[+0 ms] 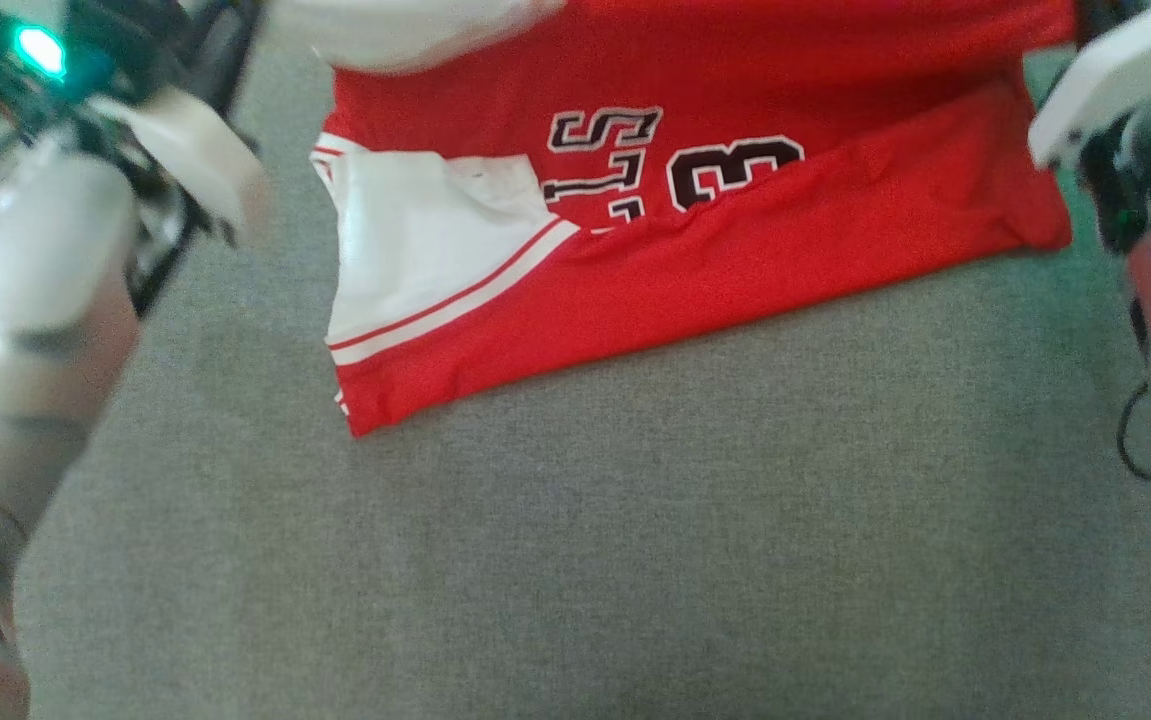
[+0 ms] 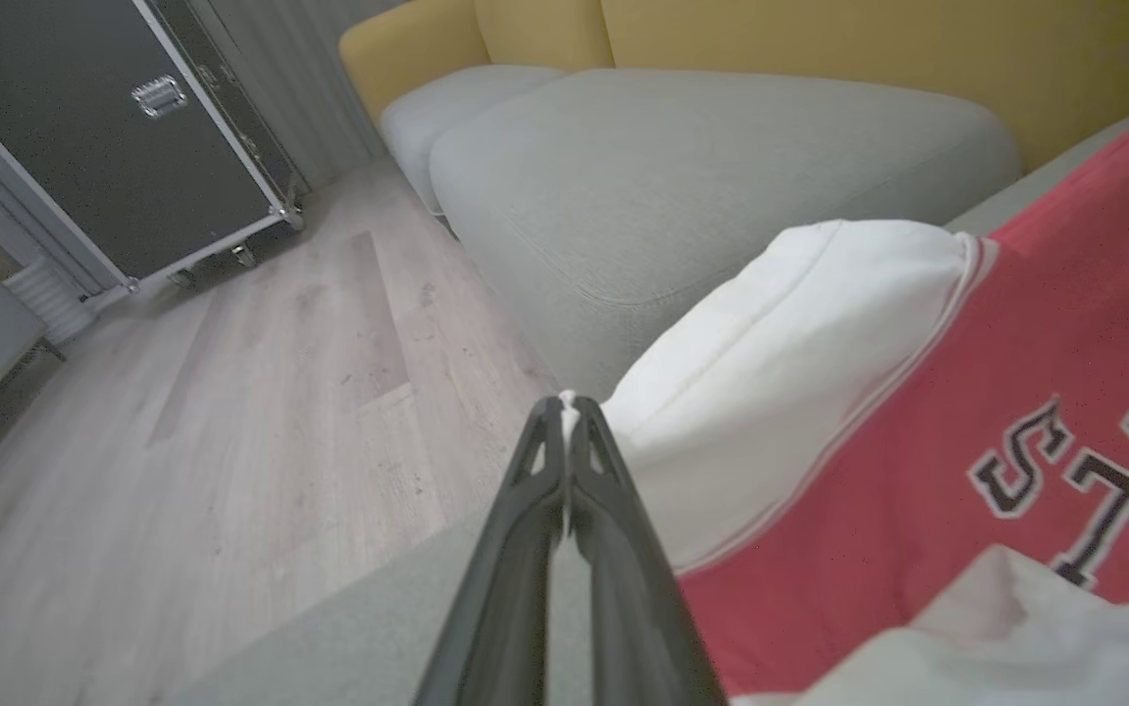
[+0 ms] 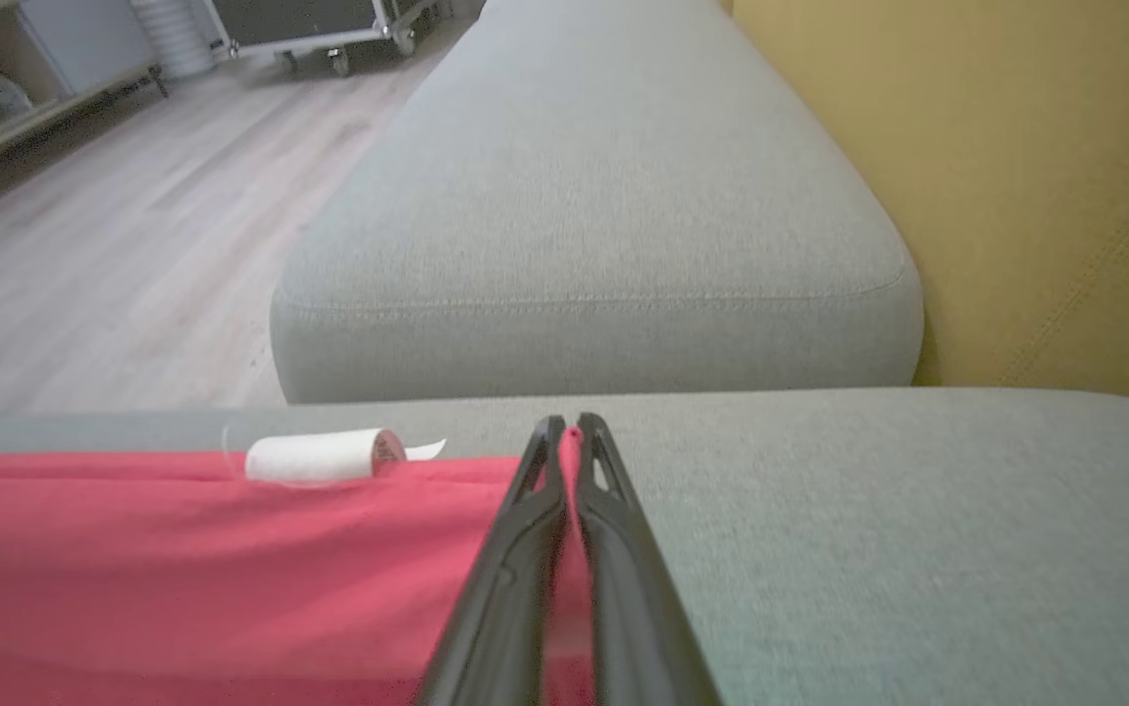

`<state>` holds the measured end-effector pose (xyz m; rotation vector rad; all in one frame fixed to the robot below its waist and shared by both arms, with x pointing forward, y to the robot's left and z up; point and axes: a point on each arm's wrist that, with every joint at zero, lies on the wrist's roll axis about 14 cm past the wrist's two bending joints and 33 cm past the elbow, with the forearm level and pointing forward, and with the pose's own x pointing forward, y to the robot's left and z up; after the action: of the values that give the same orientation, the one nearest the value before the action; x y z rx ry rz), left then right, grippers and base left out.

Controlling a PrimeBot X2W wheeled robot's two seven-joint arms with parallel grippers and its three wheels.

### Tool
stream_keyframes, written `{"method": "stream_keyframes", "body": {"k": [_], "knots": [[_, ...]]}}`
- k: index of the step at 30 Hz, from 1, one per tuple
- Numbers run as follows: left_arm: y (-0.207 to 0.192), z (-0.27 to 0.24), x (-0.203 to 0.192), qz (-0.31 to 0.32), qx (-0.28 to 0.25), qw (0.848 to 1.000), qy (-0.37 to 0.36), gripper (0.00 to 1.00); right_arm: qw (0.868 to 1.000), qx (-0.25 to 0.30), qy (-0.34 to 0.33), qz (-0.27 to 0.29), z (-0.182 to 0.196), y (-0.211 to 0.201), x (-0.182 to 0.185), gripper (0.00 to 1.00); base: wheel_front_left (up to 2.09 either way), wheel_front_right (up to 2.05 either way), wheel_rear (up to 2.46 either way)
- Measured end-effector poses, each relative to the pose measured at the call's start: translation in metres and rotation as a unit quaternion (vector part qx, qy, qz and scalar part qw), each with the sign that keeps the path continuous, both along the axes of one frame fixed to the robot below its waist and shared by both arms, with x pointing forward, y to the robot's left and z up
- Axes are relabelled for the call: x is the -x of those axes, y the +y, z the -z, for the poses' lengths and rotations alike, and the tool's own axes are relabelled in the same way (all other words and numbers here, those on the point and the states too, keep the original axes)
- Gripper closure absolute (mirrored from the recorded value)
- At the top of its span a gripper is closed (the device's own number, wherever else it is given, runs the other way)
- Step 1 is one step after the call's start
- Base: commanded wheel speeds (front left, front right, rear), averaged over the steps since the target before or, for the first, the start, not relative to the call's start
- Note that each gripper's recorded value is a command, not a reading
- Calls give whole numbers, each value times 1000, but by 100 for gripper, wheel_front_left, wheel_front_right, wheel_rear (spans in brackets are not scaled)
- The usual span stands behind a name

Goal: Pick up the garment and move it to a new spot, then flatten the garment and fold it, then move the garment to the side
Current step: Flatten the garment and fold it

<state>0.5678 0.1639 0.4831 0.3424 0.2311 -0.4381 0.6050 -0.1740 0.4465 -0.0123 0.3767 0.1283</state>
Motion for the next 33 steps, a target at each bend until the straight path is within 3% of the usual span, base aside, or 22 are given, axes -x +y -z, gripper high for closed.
{"method": "stream_keyframes", "body": {"k": [5,13,23,33], "knots": [[-26,33,60,47,14,993,111,100,997,33,62,-14,21,-7,30,100,0,0,0],[-8,47,122,68,-9,972,227,100,987,94,119,-45,36,-19,57,100,0,0,0],[-16,58,158,94,-19,952,291,100,975,128,167,-75,45,-24,78,100,0,0,0],[-25,77,170,101,-20,942,320,100,965,142,202,-86,54,-31,94,100,0,0,0]]}}
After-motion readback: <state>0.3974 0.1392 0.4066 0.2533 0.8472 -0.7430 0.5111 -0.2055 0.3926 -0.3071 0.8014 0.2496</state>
